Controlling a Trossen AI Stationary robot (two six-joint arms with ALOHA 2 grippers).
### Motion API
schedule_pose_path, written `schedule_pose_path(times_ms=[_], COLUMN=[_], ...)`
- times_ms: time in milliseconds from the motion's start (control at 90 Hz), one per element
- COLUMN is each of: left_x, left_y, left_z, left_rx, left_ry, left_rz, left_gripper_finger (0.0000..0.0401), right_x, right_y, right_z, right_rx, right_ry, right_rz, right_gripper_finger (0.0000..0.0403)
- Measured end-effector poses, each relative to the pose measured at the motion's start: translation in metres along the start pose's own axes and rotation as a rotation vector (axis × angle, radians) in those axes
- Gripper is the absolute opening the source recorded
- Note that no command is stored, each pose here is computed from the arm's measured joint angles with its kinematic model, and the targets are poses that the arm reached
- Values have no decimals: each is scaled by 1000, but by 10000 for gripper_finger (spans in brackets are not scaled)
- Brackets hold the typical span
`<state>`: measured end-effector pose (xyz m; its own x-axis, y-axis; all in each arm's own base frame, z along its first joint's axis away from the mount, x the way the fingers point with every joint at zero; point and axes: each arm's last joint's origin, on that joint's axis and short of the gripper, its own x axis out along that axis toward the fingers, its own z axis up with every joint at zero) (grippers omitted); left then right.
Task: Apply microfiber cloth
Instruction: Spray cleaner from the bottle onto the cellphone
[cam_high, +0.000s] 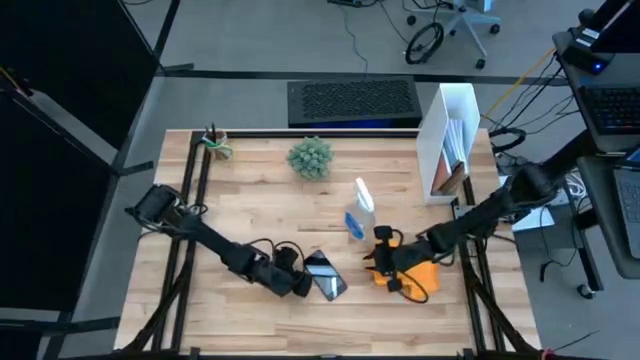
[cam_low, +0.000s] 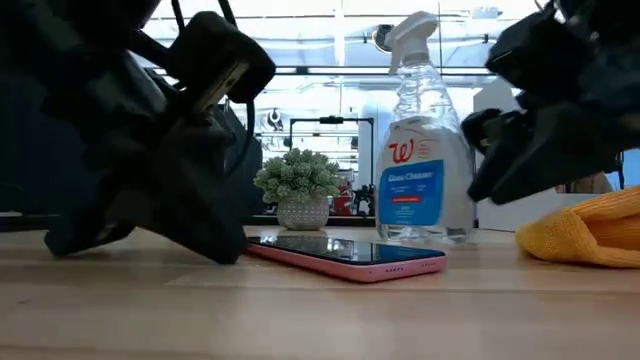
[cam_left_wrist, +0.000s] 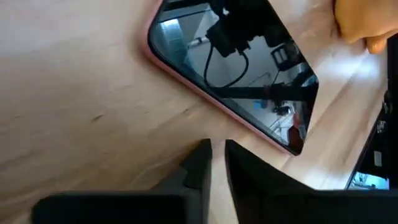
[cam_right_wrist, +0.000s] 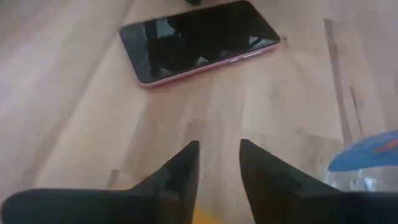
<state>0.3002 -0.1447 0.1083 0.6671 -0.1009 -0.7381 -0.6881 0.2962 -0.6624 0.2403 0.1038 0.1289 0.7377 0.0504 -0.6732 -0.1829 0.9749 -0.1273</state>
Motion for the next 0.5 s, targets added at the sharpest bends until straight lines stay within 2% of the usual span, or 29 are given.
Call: schedule_pose_path(times_ms=[200, 500], left_x=[1, 3], left_y=[-2, -1], left_z=[4, 7], left_rx=[-40, -67], left_ry=[-13, -105], left_rz=[-13, -23], left_gripper_finger=[133, 153], right_x=[26, 55], right_y=[2, 10], right_z=[-1, 8], right_rx=[-15, 10], right_ry=[52, -39], right_rz=[-12, -3], right_gripper_finger=[144, 166])
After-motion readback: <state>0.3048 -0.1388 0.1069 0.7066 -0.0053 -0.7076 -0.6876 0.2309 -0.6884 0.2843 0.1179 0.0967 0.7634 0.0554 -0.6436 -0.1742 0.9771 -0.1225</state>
